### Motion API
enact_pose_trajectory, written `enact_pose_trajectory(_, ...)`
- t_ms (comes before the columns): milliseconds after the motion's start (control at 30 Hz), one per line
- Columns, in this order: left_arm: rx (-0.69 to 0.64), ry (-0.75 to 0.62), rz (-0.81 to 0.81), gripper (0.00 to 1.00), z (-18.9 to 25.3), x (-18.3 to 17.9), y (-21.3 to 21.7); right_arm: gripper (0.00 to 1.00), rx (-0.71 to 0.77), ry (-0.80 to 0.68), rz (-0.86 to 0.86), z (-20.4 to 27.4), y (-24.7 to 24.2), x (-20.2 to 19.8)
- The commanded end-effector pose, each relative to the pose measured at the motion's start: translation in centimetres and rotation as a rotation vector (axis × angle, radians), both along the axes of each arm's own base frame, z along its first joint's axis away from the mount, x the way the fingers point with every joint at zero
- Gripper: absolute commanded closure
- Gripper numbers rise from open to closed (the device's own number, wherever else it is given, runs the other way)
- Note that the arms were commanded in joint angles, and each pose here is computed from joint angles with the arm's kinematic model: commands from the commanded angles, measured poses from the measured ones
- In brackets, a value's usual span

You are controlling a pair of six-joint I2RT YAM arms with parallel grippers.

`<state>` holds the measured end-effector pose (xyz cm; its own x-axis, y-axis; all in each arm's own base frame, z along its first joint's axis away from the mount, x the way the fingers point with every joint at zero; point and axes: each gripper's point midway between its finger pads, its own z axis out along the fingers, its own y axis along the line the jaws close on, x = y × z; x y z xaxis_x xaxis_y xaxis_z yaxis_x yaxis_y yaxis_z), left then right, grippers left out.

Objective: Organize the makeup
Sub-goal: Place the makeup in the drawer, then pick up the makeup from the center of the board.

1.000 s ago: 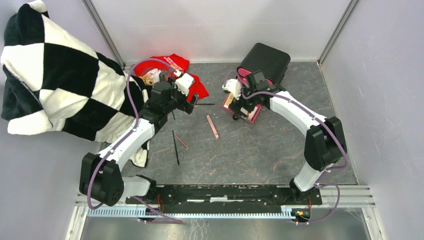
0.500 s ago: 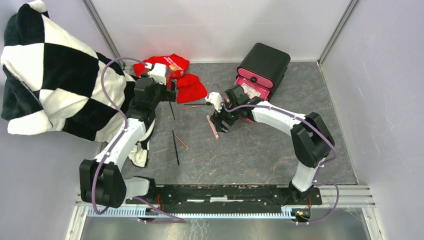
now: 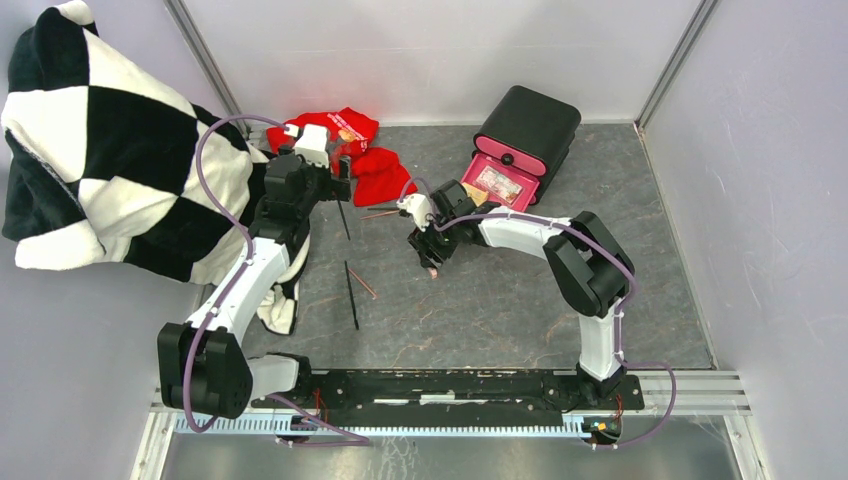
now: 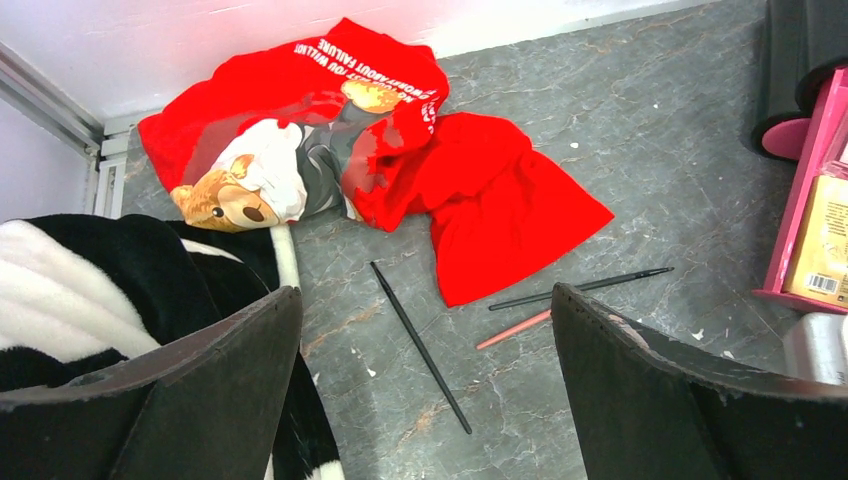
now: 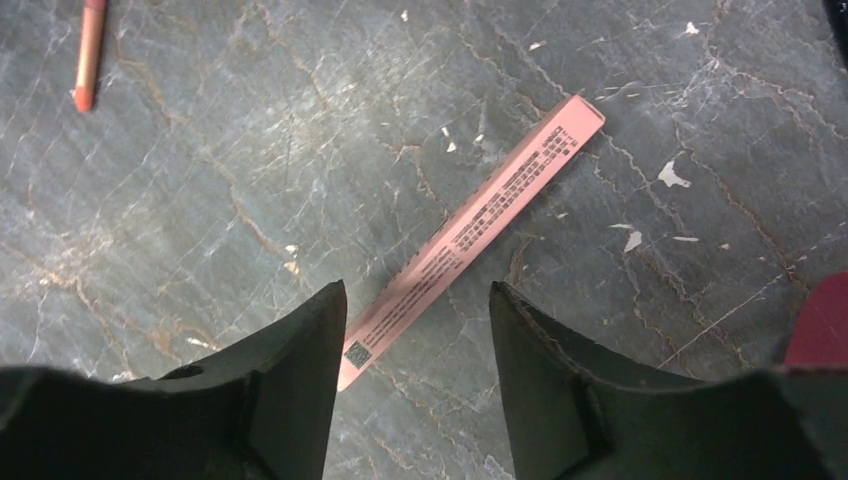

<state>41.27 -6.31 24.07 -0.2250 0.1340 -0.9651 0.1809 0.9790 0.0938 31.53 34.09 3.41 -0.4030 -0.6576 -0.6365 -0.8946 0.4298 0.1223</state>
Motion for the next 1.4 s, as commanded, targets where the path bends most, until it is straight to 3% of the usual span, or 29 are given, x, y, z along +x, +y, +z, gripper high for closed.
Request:
enact_pose_trajectory(0, -0.052, -0.073, -0.007, 0.00, 2.5, 0.0, -0.2, 0.43, 0.041, -0.054, -0.042, 1.2, 1.7, 1.8)
enact_pose_trajectory(200, -0.052, -0.078, -0.011, 0.00, 2.6, -0.1, -0.2, 0.62, 0.037, -0.069, -0.036, 1.2, 1.6, 1.8)
enact_pose_trajectory(300, -0.051, -0.082, -0.010, 0.00, 2.7, -0.1, -0.1, 0.76, 0.069, -0.104, 0.015, 3.0, 1.7, 1.4)
enact_pose_trajectory(433, -0.052, -0.087, -0.006, 0.00, 2.8, -0.2, 0.1, 0.86, 0.111, -0.188, 0.092, 6.3, 1.2, 0.5)
enact_pose_trajectory(633, -0.052, -0.091, -0.004, 0.00, 2.9, -0.2, 0.2, 0.90, 0.098, -0.340, 0.048, 11.2, -2.3, 1.5)
enact_pose_trajectory(800, -0.055, -0.094, -0.010, 0.00, 3.0, -0.3, 0.1, 0.91, -0.011, -0.432, -0.053, 13.3, -7.1, 4.8)
enact_pose_trajectory(1100, -0.042, -0.092, -0.022, 0.00, 2.9, -0.3, 0.0, 0.93, -0.172, -0.479, -0.191, 13.3, -14.8, 9.7)
enact_pose_trajectory(1367, -0.026, -0.071, -0.106, 0.00, 2.0, -0.2, -1.3, 0.94, -0.261, -0.462, -0.193, 11.6, -16.8, 11.5)
